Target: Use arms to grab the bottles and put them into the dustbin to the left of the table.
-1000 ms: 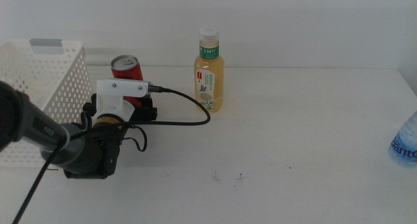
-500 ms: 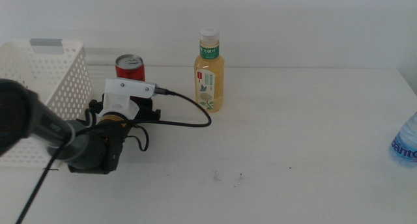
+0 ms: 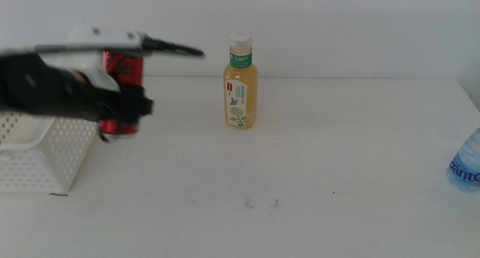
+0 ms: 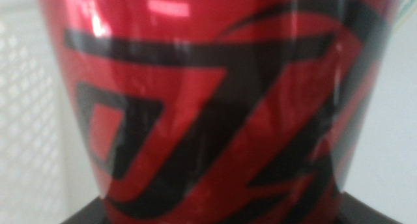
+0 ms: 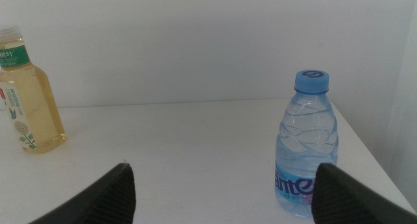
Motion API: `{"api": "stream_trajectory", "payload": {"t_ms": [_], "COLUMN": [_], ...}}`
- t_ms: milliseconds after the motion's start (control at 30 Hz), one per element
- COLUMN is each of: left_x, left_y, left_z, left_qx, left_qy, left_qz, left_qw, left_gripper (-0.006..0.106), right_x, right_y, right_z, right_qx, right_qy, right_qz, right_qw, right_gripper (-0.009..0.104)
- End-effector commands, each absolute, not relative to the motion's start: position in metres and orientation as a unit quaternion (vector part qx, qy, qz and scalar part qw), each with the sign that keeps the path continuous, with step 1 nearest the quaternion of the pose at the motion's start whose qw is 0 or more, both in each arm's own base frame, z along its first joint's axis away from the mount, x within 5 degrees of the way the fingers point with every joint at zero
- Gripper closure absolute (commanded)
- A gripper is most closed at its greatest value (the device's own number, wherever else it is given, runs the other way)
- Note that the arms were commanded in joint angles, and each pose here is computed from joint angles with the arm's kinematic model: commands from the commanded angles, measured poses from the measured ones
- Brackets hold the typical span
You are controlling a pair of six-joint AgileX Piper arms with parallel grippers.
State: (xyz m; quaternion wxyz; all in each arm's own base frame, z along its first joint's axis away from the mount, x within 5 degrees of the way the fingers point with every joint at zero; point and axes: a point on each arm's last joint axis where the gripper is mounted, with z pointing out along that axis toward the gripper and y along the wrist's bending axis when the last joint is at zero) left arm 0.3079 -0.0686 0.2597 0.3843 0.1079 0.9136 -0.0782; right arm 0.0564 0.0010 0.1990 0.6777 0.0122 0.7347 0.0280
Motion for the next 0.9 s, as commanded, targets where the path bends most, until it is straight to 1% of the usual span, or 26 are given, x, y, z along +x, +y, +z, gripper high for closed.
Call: {"api": "stream_trajectory", "payload": {"t_ms": [0, 100, 267, 333, 400, 500, 600, 667, 733, 800, 867], "left_x": [0.308, 0.313, 0.323, 0.328, 0.336, 0.353, 0.372, 0.382, 0.391, 0.398, 0.404], "left_y": [-0.055, -0.037, 0.010, 0.035, 0.056, 0.086, 0.106, 0.114, 0.117, 0.121, 0.124], "left_z": [0.290, 0.316, 0.355, 0.359, 0.360, 0.352, 0.331, 0.312, 0.296, 0.282, 0.269], "left_qx": [0.122, 0.133, 0.104, 0.086, 0.067, 0.048, 0.042, 0.035, 0.032, 0.030, 0.030], "left_qy": [0.926, 0.934, 0.946, 0.956, 0.961, 0.964, 0.972, 0.977, 0.979, 0.980, 0.982], "left_qz": [-0.076, -0.066, -0.018, -0.001, 0.004, -0.003, -0.007, -0.017, -0.017, -0.014, -0.012], "left_qw": [0.350, 0.326, 0.306, 0.281, 0.268, 0.261, 0.231, 0.209, 0.202, 0.195, 0.184], "left_gripper": [0.102, 0.102, 0.102, 0.102, 0.102, 0.102, 0.102, 0.102, 0.101, 0.099, 0.094], "right_x": [0.056, 0.056, 0.056, 0.056, 0.056, 0.056, 0.056, 0.056, 0.056, 0.056, 0.056], "right_y": [0.001, 0.001, 0.001, 0.001, 0.001, 0.001, 0.001, 0.001, 0.001, 0.001, 0.001], "right_z": [0.199, 0.199, 0.199, 0.199, 0.199, 0.199, 0.199, 0.199, 0.199, 0.199, 0.199], "right_qx": [0.008, 0.008, 0.008, 0.008, 0.008, 0.008, 0.008, 0.008, 0.008, 0.008, 0.008], "right_qy": [0.732, 0.732, 0.732, 0.732, 0.732, 0.732, 0.732, 0.732, 0.732, 0.732, 0.732], "right_qz": [0.023, 0.023, 0.023, 0.023, 0.023, 0.023, 0.023, 0.023, 0.023, 0.023, 0.023], "right_qw": [0.681, 0.681, 0.681, 0.681, 0.681, 0.681, 0.681, 0.681, 0.681, 0.681, 0.681], "right_gripper": [0.008, 0.008, 0.008, 0.008, 0.008, 0.008, 0.008, 0.008, 0.008, 0.008, 0.008]}}
